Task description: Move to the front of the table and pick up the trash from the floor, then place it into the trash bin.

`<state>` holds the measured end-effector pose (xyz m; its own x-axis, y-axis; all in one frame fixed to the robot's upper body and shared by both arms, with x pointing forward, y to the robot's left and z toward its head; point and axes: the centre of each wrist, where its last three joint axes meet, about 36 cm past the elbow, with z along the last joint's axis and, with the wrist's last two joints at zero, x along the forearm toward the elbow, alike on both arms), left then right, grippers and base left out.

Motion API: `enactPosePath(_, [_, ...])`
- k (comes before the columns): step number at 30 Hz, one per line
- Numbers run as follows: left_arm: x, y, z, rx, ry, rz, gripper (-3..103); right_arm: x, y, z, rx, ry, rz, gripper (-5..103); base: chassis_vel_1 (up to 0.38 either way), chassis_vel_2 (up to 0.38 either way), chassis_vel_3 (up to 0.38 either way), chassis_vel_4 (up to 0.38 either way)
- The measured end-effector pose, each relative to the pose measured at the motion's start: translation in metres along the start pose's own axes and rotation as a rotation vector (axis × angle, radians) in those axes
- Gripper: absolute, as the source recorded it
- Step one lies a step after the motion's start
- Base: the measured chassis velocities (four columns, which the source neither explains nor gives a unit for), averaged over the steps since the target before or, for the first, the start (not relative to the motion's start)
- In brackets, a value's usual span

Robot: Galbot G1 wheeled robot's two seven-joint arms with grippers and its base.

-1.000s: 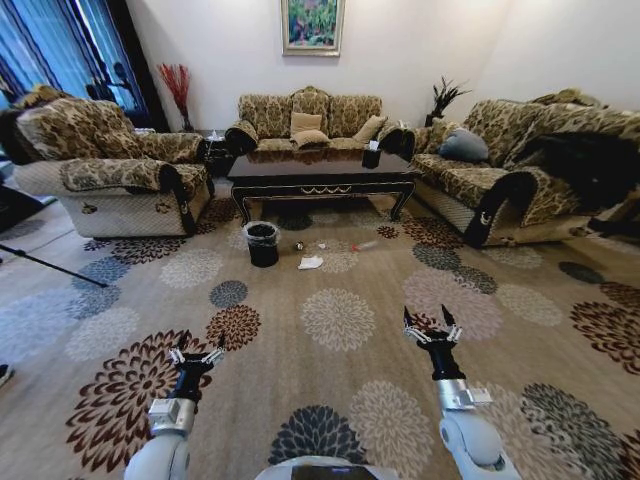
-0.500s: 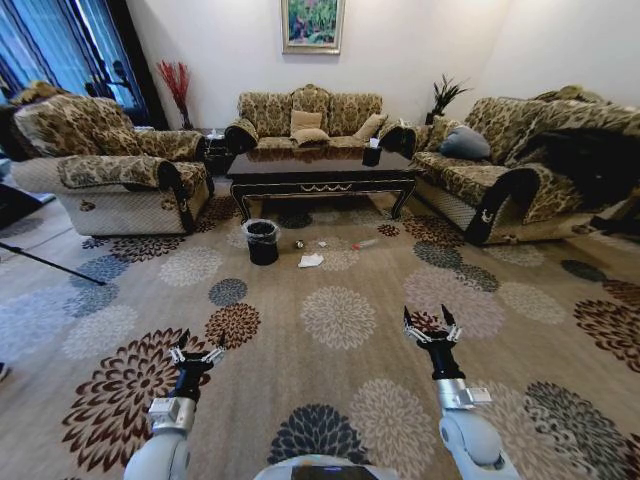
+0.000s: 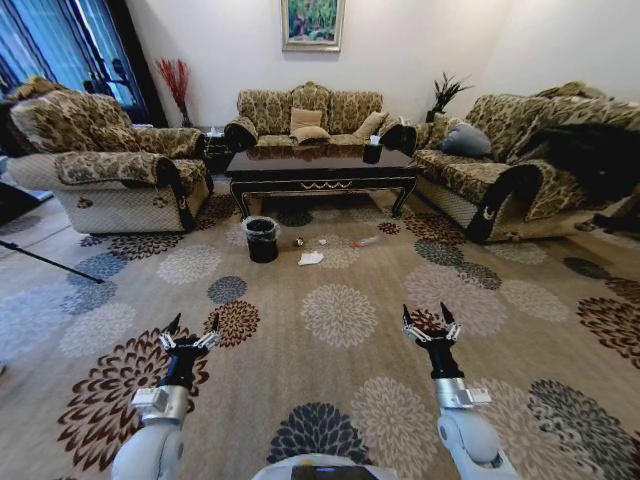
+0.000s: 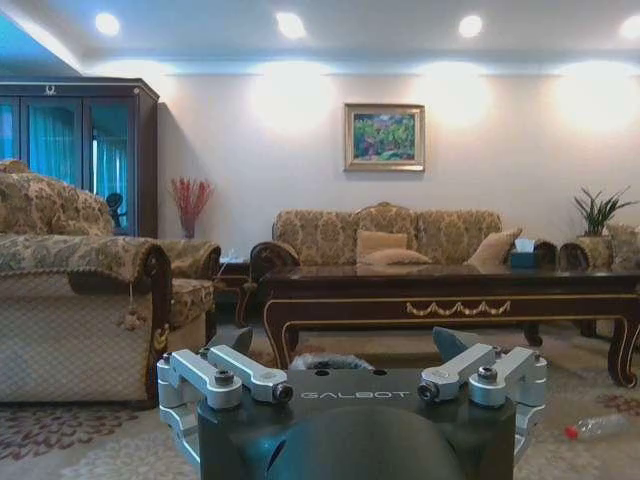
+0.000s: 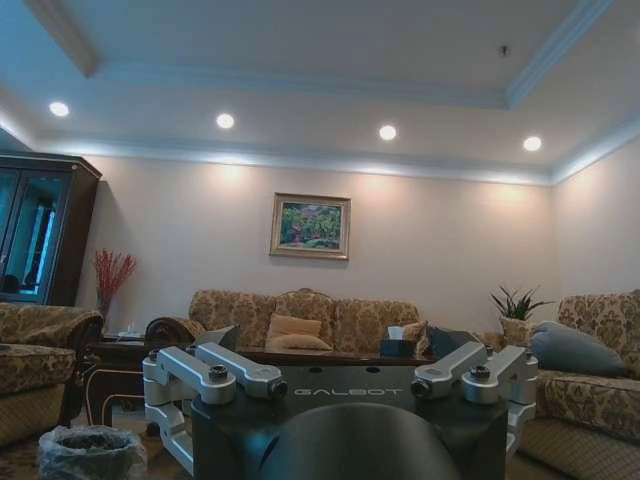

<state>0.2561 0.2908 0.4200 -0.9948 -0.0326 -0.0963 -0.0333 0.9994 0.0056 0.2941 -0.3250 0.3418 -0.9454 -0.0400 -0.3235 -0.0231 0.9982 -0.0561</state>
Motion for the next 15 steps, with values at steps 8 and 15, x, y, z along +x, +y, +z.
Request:
enactPosePath(8, [-0.001, 0.000, -0.010, 0.018, -0.015, -0.002, 100, 0.001, -0.002, 0.004, 0.017, 0.000, -0.005, 100, 0.000, 0.000, 0.000, 0.000])
enactPosePath(15, [0.000, -0.001, -0.012, 0.018, -0.017, -0.003, 100, -0.001, -0.003, 0.004, 0.019, -0.006, -0.006, 100, 0.000, 0.000, 0.000, 0.000])
